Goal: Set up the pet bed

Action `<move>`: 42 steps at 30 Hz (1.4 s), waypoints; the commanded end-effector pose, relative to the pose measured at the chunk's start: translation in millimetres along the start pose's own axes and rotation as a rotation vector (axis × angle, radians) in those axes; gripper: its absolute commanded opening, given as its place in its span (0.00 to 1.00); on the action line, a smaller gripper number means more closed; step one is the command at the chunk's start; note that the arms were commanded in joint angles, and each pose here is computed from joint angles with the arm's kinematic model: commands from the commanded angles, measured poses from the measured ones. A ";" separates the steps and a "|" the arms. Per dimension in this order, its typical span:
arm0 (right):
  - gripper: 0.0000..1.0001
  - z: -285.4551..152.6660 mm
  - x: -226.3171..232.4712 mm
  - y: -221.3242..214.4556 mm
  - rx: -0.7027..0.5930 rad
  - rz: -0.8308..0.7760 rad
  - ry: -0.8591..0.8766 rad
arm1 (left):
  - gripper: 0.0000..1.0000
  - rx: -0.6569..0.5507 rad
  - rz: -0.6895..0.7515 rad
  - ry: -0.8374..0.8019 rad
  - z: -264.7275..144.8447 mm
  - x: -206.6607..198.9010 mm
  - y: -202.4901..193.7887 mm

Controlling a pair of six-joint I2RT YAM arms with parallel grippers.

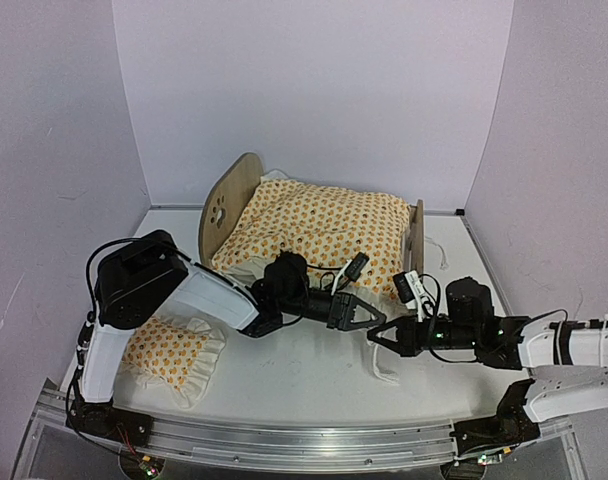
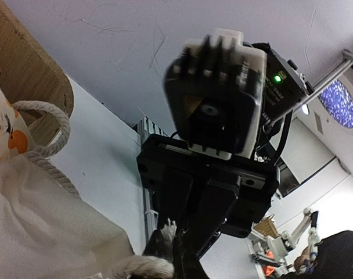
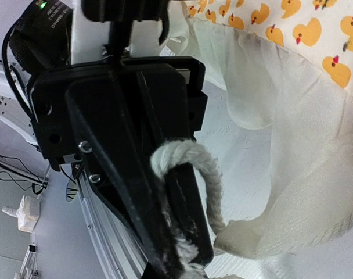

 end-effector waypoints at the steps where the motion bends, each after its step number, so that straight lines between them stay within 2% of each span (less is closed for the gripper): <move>1: 0.00 -6.6 4.5 10.9 -0.014 0.190 -0.011 | 0.22 -0.026 0.181 -0.033 -10.9 -25.6 2.2; 3: 0.00 -8.8 11.5 13.4 -0.003 0.257 0.017 | 0.37 -0.085 0.338 0.061 -29.3 -21.9 -4.5; 6: 0.00 -14.7 18.3 19.5 -0.007 0.315 0.034 | 0.48 -0.110 0.524 0.194 -49.9 -7.6 -23.4; 8: 0.00 -18.0 24.2 25.1 -0.007 0.316 0.051 | 0.61 -0.117 0.610 0.249 -54.5 1.5 -35.8; 10: 0.00 -20.2 28.6 30.0 -0.007 0.309 0.060 | 0.62 -0.098 0.684 0.244 -45.3 5.5 -43.9; 16: 0.00 -21.1 33.1 37.8 -0.009 0.290 0.066 | 0.47 -0.135 0.850 0.235 -14.7 3.6 -39.5; 20: 0.00 -20.7 34.7 41.4 -0.013 0.284 0.071 | 0.45 -0.187 0.918 0.287 -3.2 4.7 -27.6; 24: 0.00 -20.6 37.4 42.4 -0.007 0.283 0.083 | 0.42 -0.231 0.936 0.337 -0.1 8.3 -17.7; 30: 0.00 -20.6 37.4 42.0 -0.007 0.289 0.085 | 0.35 -0.231 0.946 0.290 6.8 -1.3 -15.4; 38: 0.00 -21.5 31.5 39.7 0.012 0.308 0.034 | 0.03 -0.199 0.923 0.191 12.4 -21.9 -25.2; 42: 0.00 -27.0 26.0 43.3 0.036 0.292 -0.049 | 0.00 -0.145 0.895 0.113 15.2 -32.3 -42.3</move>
Point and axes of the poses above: each gripper's point midway between its finger pads, its own z axis out along the fingers, its own x axis along the line the jaws close on, y = z × x, the point moved 2 cm from there along -z, back along the fingers, and after that the axes turned 9 degrees about -z, right-handed, at the moved point
